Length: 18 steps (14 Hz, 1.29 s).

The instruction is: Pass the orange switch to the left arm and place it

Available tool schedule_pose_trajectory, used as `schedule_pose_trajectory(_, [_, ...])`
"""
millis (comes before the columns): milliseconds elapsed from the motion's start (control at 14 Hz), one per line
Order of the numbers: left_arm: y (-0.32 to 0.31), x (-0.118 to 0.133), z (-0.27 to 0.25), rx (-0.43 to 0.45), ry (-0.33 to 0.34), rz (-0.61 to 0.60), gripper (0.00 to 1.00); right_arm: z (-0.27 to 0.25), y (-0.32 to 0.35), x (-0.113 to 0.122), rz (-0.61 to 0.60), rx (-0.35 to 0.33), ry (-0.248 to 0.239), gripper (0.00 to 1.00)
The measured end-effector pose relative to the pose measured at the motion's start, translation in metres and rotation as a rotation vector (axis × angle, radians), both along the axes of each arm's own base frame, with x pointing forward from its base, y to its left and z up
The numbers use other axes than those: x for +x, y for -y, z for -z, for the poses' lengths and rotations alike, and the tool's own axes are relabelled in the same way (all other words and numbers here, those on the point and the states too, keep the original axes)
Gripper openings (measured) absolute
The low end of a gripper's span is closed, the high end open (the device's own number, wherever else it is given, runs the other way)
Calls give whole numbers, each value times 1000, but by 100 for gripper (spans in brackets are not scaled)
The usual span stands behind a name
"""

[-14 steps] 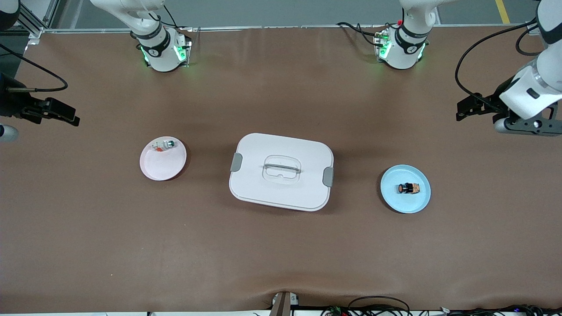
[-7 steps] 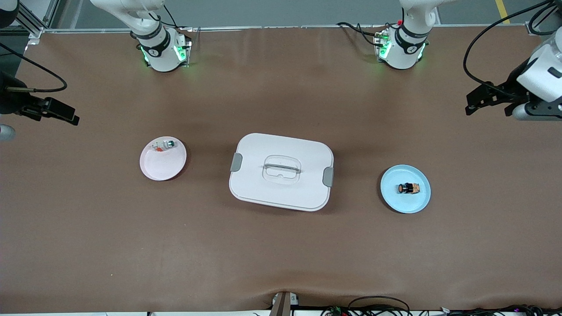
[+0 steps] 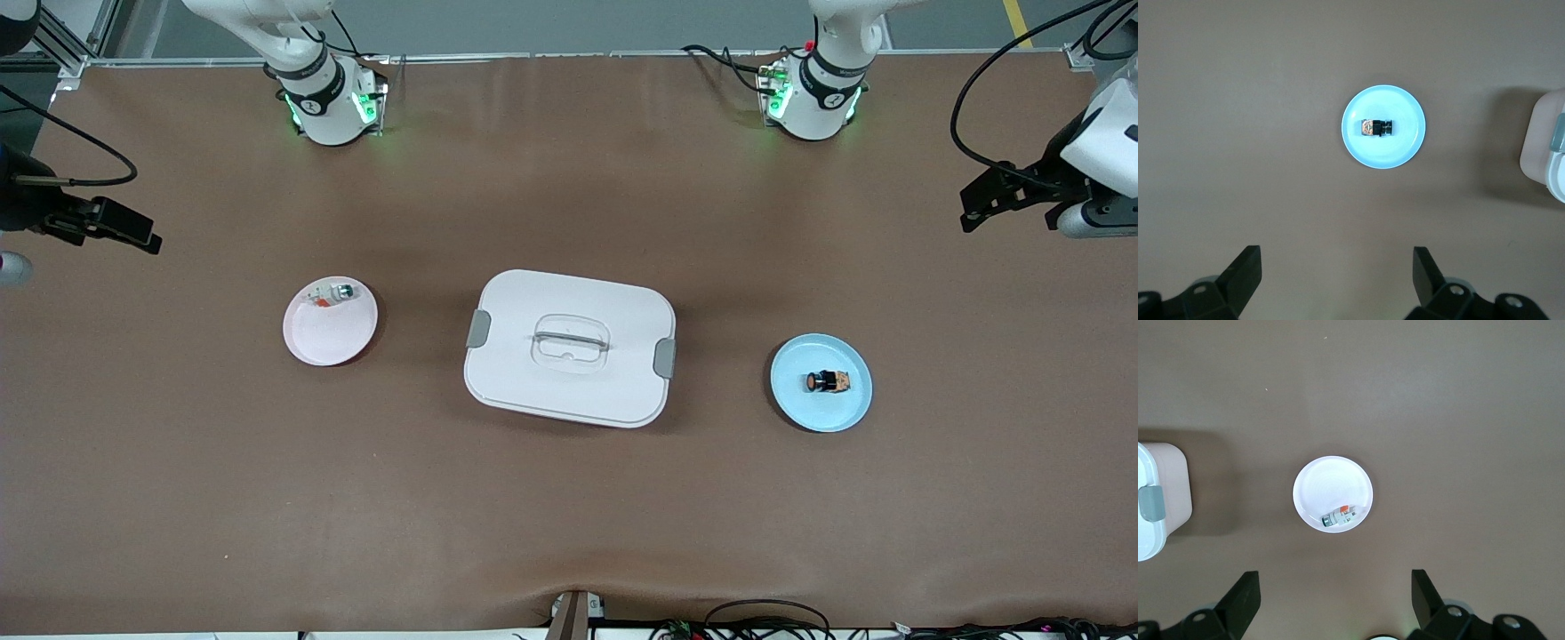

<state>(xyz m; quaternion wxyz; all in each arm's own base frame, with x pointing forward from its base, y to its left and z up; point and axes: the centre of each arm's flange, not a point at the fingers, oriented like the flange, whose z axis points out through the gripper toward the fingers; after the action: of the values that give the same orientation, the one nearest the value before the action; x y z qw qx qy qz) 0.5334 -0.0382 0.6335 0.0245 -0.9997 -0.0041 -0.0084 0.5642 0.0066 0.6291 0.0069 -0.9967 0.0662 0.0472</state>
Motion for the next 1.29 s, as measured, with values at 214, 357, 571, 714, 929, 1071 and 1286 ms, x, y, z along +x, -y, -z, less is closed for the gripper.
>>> schedule_pose_trajectory(214, [8,-7,-5,2,-13,-30,100,0,2,0,-17,1,5,100])
schedule_pose_trajectory(357, [11,-13,-8,5,-24,-42,100,1,6,0,-15,1,5,100])
schedule_pose_trajectory(571, [15,-15,-10,44,-22,-28,100,2,12,-1,-8,0,5,100])
schedule_pose_trajectory(714, [19,-16,-9,53,-24,-21,100,2,14,-1,-4,2,4,100])
schedule_pose_trajectory(929, [19,-16,-9,51,-24,-21,100,2,16,-1,0,9,3,100])
schedule_pose_trajectory(1071, [20,-16,-9,44,-25,-21,100,2,17,-1,4,18,8,100])
schedule_pose_trajectory(1286, [21,-15,-10,37,-18,-20,100,-1,15,2,1,22,37,100])
